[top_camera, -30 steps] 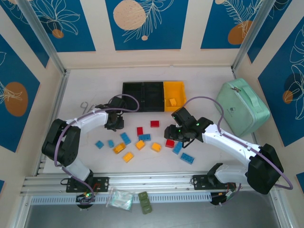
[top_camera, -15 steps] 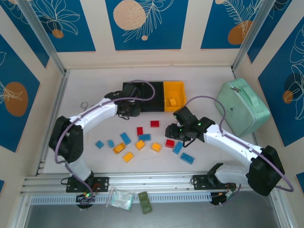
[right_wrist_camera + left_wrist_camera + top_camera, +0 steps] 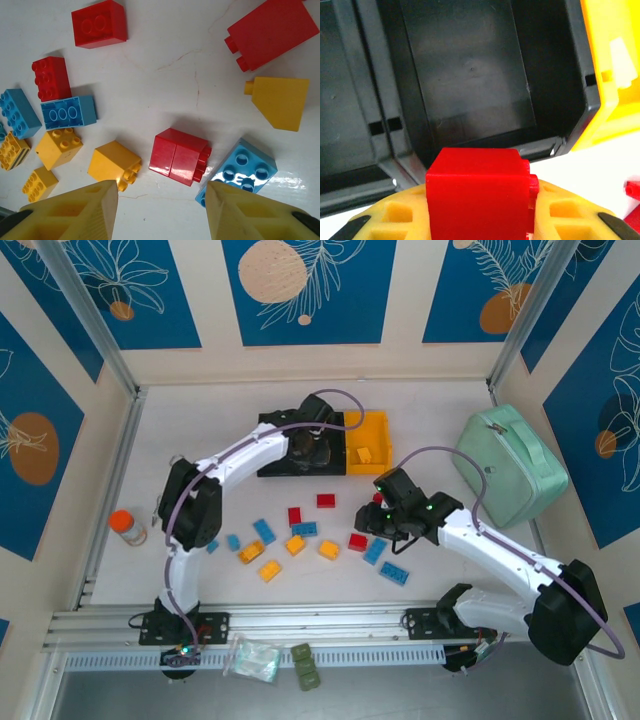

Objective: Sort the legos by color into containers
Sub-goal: Place the lego in the container.

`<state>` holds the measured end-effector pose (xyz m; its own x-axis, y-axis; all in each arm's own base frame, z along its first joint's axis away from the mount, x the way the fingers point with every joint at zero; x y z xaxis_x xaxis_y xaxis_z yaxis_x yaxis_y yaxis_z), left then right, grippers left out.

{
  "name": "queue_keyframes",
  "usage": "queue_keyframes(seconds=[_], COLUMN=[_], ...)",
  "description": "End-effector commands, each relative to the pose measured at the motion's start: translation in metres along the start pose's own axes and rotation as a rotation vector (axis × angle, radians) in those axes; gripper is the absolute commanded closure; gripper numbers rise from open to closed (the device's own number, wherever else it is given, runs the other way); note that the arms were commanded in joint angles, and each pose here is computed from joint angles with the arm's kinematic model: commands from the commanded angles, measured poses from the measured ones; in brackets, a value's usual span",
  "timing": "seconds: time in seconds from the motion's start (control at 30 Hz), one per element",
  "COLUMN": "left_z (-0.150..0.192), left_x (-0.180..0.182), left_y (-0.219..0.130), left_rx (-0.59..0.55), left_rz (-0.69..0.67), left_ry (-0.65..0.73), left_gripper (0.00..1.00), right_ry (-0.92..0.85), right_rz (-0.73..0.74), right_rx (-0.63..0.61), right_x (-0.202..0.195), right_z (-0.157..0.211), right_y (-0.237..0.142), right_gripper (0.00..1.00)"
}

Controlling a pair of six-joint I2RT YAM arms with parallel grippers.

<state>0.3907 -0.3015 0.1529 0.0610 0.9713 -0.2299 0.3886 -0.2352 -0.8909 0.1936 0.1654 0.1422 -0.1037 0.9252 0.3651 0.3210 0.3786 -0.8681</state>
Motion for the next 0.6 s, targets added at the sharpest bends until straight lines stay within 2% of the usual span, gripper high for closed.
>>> queue_keyframes(seconds=[0.0,0.43,0.57], left_z=[-0.002,-0.005,-0.002], left_x=[-0.004,-0.013,-0.014], left_y=[0.005,0.031,0.036], left_rx=[0.020,0.046,0.054], left_rz=[-0.039,-0.063,-0.069], left_ry=[0.033,0.056,0.059], left_gripper=[0.75,0.72,0.68], right_ry=[0.023,0.045,0.048], right_rz=[-0.001,0.006,0.004], right_rx=[-0.004,-0.006,-0.007], right_x=[-0.005,-0.012,-0.012], right_z=[0.004,0.006,0.005], right_y=[-0.004,-0.004,-0.004], right_gripper=[0.51,0.51,0.51])
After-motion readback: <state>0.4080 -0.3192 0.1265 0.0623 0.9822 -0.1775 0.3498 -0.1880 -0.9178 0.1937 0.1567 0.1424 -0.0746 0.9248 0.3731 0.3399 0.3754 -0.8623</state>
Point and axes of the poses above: each hand's point on the last joint's axis, 136 mm out from that joint toward the fingers, its own y axis out along the fingers, its own x axis along the line the jaws close on, z = x × y, the point moved 4 cm from there along -y, back along the fingers, and after that the axes turned 10 degrees about -y, right-handed, at the moved point
